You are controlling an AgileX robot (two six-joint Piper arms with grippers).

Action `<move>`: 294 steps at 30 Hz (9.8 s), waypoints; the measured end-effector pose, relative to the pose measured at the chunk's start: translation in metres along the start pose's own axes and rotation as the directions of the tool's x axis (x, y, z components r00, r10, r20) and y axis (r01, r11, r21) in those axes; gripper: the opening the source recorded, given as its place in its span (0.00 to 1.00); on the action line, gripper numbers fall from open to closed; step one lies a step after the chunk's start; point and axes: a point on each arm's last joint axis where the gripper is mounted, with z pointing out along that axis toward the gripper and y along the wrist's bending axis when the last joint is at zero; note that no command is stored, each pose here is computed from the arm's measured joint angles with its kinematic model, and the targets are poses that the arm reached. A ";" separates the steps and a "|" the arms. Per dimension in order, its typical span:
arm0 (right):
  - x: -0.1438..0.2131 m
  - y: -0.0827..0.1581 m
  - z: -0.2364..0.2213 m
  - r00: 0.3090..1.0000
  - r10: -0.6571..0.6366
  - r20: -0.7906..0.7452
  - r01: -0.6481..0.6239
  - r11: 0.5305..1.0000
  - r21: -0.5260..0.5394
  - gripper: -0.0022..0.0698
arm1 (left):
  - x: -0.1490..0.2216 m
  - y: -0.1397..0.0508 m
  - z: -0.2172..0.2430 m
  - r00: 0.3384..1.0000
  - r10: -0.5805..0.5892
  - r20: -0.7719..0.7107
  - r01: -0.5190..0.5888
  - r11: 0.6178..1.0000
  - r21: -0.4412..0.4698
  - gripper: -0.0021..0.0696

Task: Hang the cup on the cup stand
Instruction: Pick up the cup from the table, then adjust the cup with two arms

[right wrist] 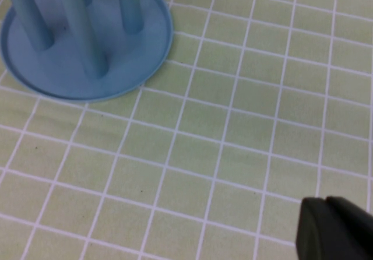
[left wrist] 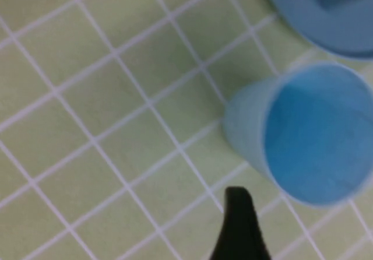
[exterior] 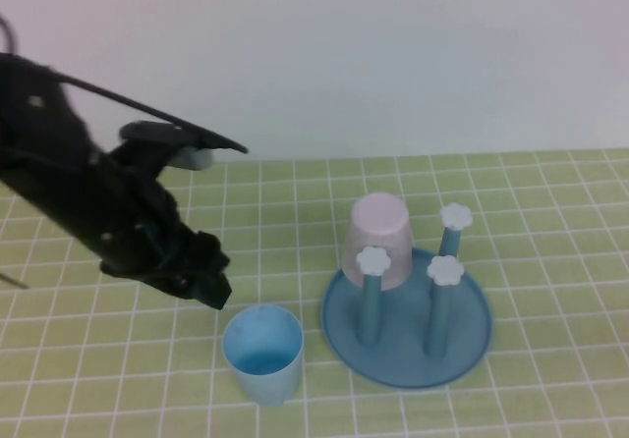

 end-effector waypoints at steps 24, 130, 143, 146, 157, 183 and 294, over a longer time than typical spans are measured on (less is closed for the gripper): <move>-0.002 0.000 0.000 0.999 -0.033 0.019 0.033 0.999 0.004 0.03 | -0.022 0.009 0.091 0.994 0.043 -0.101 -0.046 0.998 -0.031 0.20; -0.083 0.023 -0.003 0.847 -0.443 0.295 0.530 0.745 -0.404 0.82 | -0.052 -0.173 -0.073 0.861 0.235 0.450 -0.470 0.705 0.532 0.63; -0.085 0.019 0.011 0.881 -0.409 0.238 0.473 0.762 -0.442 0.82 | -0.025 -0.233 -0.096 0.560 0.564 0.607 -0.829 0.389 0.403 0.61; -0.085 0.019 0.011 0.880 -0.411 0.236 0.474 0.763 -0.439 0.82 | -0.027 -0.240 -0.086 0.533 0.596 0.601 -0.846 0.405 0.347 0.61; -0.085 0.019 0.012 0.881 -0.411 0.233 0.473 0.763 -0.440 0.82 | -0.035 -0.244 -0.076 0.577 0.548 0.605 -0.814 0.452 0.366 0.61; -0.091 0.015 0.014 0.872 -0.405 0.274 0.485 0.790 -0.376 0.97 | -0.050 -0.245 -0.048 0.769 0.394 0.503 -0.632 0.591 0.502 0.03; -0.010 0.000 -0.043 -0.169 0.982 0.085 -0.596 -0.033 -0.803 0.99 | -0.063 -0.282 -0.036 0.754 -0.199 0.626 -0.434 0.565 0.702 0.04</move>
